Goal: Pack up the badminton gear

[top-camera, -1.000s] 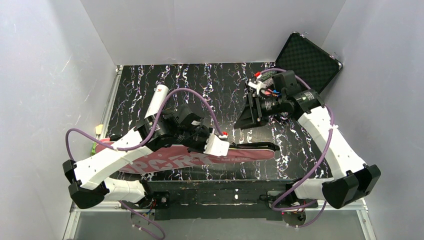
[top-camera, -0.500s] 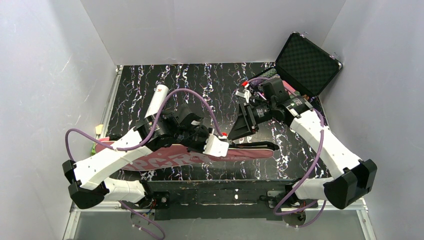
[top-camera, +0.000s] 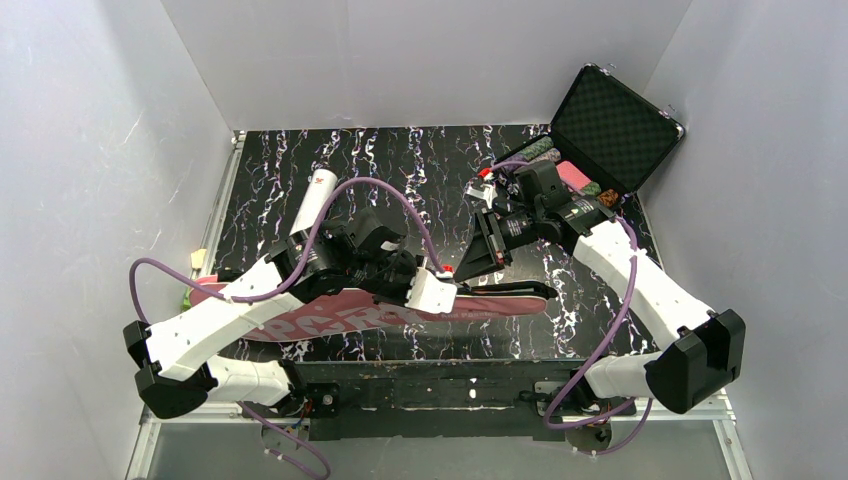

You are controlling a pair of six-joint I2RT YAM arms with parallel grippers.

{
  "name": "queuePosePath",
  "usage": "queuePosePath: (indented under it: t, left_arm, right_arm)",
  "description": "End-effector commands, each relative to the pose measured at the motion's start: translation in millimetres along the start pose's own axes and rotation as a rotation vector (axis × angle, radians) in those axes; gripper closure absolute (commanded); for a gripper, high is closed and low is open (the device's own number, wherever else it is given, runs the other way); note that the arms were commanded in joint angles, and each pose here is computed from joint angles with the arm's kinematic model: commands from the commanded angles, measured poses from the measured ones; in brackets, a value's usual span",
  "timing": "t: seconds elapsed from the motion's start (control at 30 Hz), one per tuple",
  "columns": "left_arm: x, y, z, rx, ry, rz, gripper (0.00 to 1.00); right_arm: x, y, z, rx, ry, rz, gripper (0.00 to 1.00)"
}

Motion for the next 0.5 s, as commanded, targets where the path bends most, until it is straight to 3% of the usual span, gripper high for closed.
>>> queuePosePath:
  t: [0.0,0.13,0.47]
  left_arm:
    - [-17.2,3.4,12.0,0.041,-0.061,0.06,1.0]
    - [-17.1,3.1,10.7,0.04,-0.057,0.063,1.0]
    - [-14.8,1.9,4.9,0.034,-0.041,0.062,1.0]
  right_arm:
    - [-0.4,4.9,2.6,-0.037,-0.019,0.016,0.86]
    - [-1.5,4.0,3.4,-0.041,-0.028,-0.002,0.98]
    - [-17.4,10.7,9.7,-0.062,-0.098,-0.017,0.99]
Point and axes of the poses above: each gripper's point midway between its finger pads, its own x axis out along the fingers, its own y axis along the line the jaws close on, z = x × y, the point moved 6 cm from there along -x, back along the fingers, and after that the axes turned 7 degrees about -x, right-handed, at the moved point
